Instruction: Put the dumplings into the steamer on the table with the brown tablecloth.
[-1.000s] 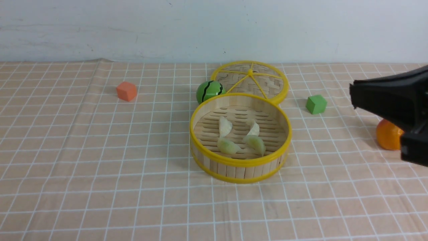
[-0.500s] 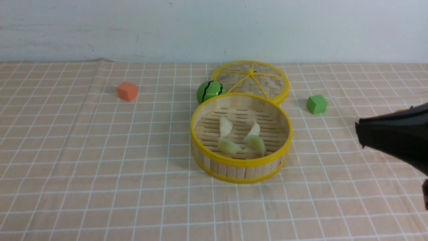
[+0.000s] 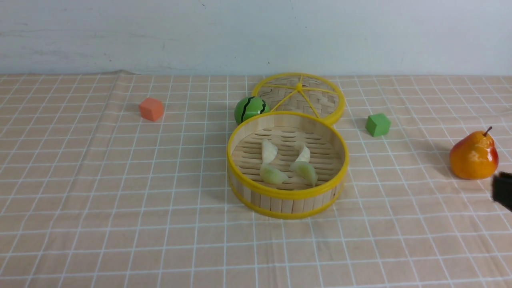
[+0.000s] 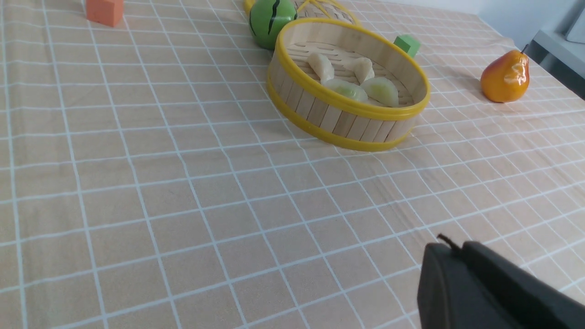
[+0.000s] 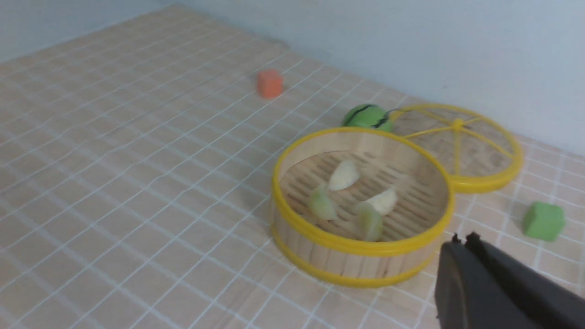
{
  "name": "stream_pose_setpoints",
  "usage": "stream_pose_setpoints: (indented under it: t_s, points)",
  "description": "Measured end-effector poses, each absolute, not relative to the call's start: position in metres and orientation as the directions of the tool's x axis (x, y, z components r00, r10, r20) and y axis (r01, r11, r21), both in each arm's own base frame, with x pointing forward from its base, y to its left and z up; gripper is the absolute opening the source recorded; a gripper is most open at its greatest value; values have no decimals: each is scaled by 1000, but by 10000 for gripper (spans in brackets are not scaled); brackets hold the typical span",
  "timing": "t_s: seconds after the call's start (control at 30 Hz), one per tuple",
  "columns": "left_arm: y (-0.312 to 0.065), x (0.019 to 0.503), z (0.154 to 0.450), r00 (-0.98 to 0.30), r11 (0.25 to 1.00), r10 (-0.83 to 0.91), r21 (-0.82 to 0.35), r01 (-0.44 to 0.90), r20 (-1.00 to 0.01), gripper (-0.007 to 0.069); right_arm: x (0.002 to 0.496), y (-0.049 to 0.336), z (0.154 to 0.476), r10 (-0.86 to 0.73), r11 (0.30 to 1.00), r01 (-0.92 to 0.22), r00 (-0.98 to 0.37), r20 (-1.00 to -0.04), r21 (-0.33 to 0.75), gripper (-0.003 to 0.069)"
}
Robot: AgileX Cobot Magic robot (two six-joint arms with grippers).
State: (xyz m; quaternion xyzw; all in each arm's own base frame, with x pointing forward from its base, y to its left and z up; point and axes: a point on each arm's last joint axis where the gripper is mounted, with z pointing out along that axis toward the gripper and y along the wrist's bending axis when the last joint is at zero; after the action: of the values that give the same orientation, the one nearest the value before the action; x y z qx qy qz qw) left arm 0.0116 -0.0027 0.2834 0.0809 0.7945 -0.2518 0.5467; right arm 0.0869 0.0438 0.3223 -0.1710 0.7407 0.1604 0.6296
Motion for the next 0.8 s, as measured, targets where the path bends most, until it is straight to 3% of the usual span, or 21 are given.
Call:
stream_pose_setpoints:
  t_s: [0.2, 0.33, 0.4, 0.8]
  points:
    - [-3, 12, 283, -389, 860, -146, -311, 404, -910, 35, 59, 12, 252, 56, 982, -177, -54, -997, 65, -21]
    - [-3, 12, 283, -389, 860, -146, -311, 404, -910, 38, 54, 5, 217, 120, 990, -68, -76, -990, 125, -21]
    - [-2, 12, 283, -388, 861, -145, -309, 403, -910, 39, 55, 3, 189, 160, 986, -10, -162, -974, 164, -21]
    - [-2, 12, 283, -387, 862, -145, -308, 403, -911, 50, 53, 1, 174, 118, 993, 23, -292, -949, 116, -21]
